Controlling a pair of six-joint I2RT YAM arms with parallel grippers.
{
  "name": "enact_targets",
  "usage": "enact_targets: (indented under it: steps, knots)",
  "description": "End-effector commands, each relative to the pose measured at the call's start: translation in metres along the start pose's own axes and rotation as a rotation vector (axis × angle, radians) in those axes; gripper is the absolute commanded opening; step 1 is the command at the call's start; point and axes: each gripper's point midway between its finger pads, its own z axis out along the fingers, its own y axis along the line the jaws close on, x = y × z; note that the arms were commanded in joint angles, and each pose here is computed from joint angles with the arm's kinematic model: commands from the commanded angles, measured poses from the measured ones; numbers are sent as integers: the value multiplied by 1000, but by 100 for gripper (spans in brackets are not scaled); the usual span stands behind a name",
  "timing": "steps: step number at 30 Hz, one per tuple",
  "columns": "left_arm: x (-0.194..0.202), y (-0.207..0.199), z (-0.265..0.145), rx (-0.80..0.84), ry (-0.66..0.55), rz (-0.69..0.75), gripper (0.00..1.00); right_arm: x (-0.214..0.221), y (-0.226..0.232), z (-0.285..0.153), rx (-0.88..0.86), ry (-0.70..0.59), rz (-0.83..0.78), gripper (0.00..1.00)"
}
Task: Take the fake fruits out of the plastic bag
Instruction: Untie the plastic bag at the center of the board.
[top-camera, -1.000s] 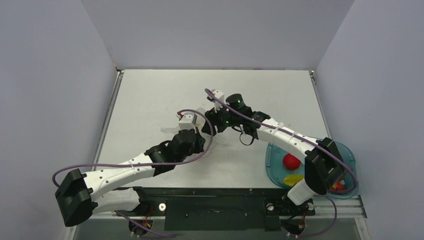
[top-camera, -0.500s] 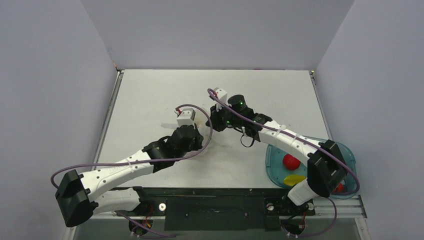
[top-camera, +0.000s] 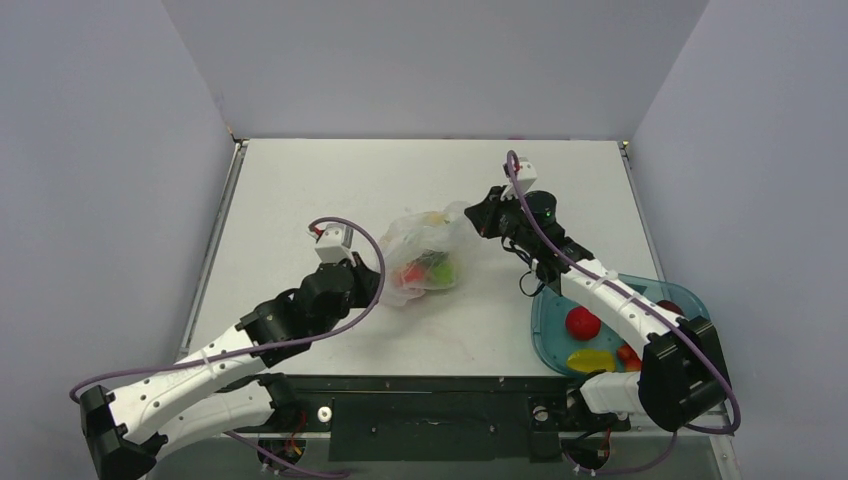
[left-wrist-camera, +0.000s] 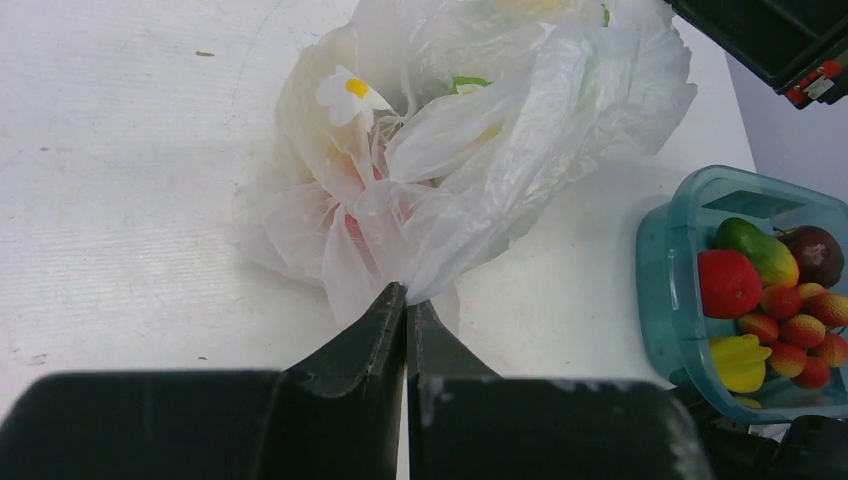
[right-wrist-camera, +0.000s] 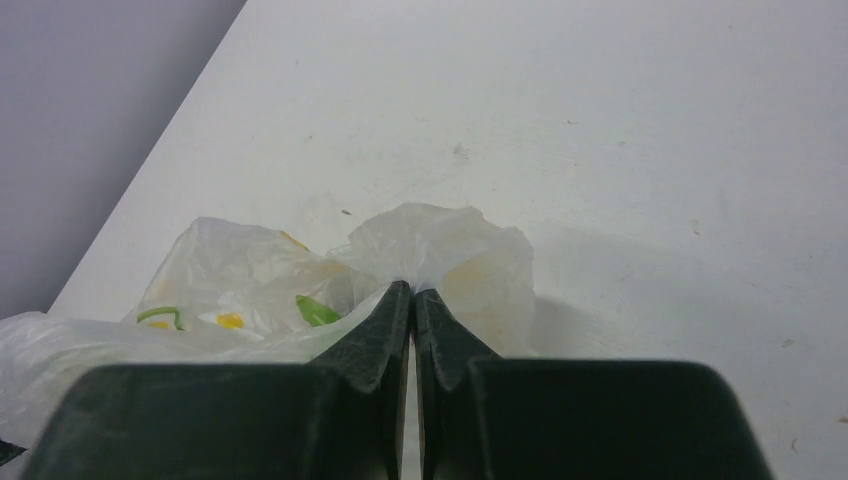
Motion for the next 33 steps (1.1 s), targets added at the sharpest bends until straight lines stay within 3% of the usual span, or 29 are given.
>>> enact_targets:
  steps: [1,7,9,11,13,17,26,31,33]
  knots:
    - [-2,9,-9,12,-22,-28,0,-37,22,2,-91,-121,19,0]
    - [-3,-4,-17,91,30,64,0,-28,22,8,-102,-72,-11,0]
    - [-8,-15,-21,131,68,119,6,-28,23,7,-112,-66,-22,0]
    - [-18,-25,-27,155,103,161,17,-28,25,7,-122,-66,-30,0]
    - [-34,-31,-30,172,122,173,38,-29,28,7,-136,-64,-35,0]
    - [-65,-51,-30,236,128,158,50,-28,33,7,-165,-54,-42,0]
    - [-90,-73,35,220,245,242,46,-31,39,2,-189,-53,-61,0]
    - [-83,-44,62,38,276,351,40,-30,40,2,-197,-48,-64,0]
    - [-75,-44,67,45,294,363,40,-30,40,2,-200,-47,-65,0]
